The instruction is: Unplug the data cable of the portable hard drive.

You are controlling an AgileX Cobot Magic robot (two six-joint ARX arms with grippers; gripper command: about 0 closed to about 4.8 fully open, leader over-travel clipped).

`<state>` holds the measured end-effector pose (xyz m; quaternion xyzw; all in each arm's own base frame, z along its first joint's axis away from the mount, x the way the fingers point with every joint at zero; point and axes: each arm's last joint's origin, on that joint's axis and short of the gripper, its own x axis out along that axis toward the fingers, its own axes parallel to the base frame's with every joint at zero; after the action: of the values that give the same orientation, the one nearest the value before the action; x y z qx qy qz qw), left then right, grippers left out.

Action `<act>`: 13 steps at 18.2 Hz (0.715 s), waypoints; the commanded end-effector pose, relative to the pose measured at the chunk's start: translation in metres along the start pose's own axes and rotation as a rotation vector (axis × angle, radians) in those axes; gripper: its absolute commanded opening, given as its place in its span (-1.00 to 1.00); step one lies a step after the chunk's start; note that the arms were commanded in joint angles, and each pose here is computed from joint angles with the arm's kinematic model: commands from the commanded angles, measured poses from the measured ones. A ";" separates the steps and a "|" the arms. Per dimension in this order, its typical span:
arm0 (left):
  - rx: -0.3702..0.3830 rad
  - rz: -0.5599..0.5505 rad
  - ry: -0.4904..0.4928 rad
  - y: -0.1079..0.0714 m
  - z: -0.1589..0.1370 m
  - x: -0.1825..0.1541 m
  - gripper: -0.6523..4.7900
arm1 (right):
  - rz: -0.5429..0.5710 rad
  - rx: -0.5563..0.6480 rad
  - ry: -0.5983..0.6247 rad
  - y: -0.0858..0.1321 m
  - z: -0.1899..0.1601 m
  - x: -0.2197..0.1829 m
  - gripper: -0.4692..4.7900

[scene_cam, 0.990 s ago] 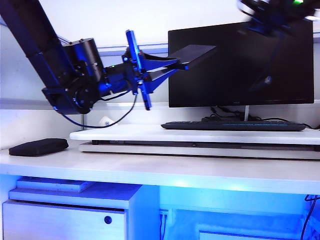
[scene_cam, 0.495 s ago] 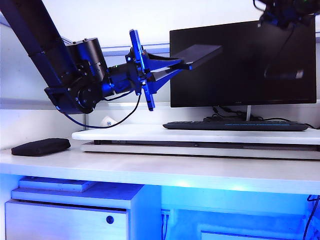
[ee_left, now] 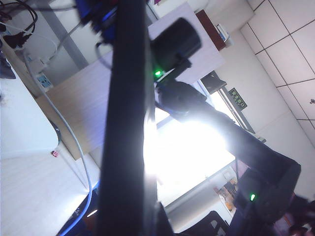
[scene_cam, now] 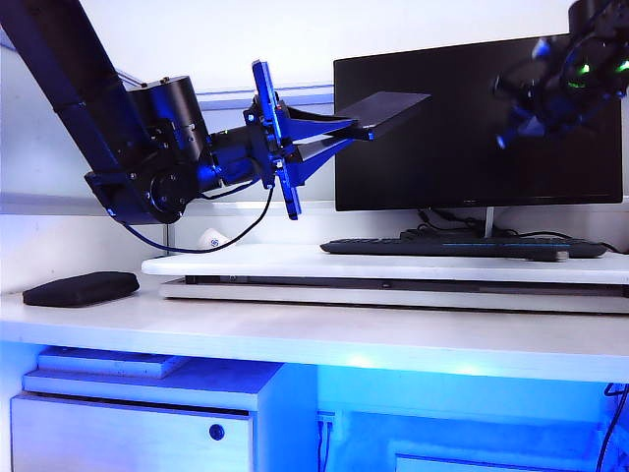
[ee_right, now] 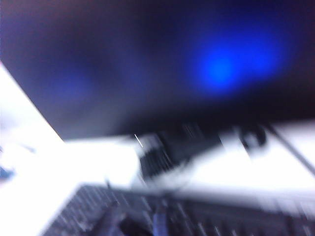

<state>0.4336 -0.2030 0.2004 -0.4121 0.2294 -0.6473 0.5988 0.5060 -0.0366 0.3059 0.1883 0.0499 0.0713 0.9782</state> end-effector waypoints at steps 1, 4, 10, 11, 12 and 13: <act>0.035 -0.016 0.004 -0.006 0.003 0.001 -0.78 | -0.041 -0.097 0.102 -0.003 -0.007 -0.001 -0.19; 0.038 -0.016 0.004 -0.006 0.003 0.001 -0.78 | -0.053 -0.243 0.225 -0.004 -0.020 -0.003 0.11; 0.038 -0.016 0.003 -0.006 0.003 0.001 -0.78 | -0.204 -0.575 0.533 -0.010 -0.046 -0.012 0.78; 0.038 -0.016 0.003 -0.006 0.003 0.001 -0.78 | -0.218 -0.594 0.557 -0.011 -0.047 -0.013 0.86; 0.039 -0.016 0.003 -0.006 0.003 0.001 -0.78 | -0.226 -0.606 0.579 -0.012 -0.049 -0.015 0.86; 0.048 -0.012 0.004 -0.005 0.003 0.001 -0.78 | -0.245 -0.609 0.591 -0.012 -0.049 -0.015 0.88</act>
<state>0.4339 -0.2022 0.2002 -0.4101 0.2296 -0.6480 0.5994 0.4873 -0.0325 0.2521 -0.1351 0.3280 0.0283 0.9345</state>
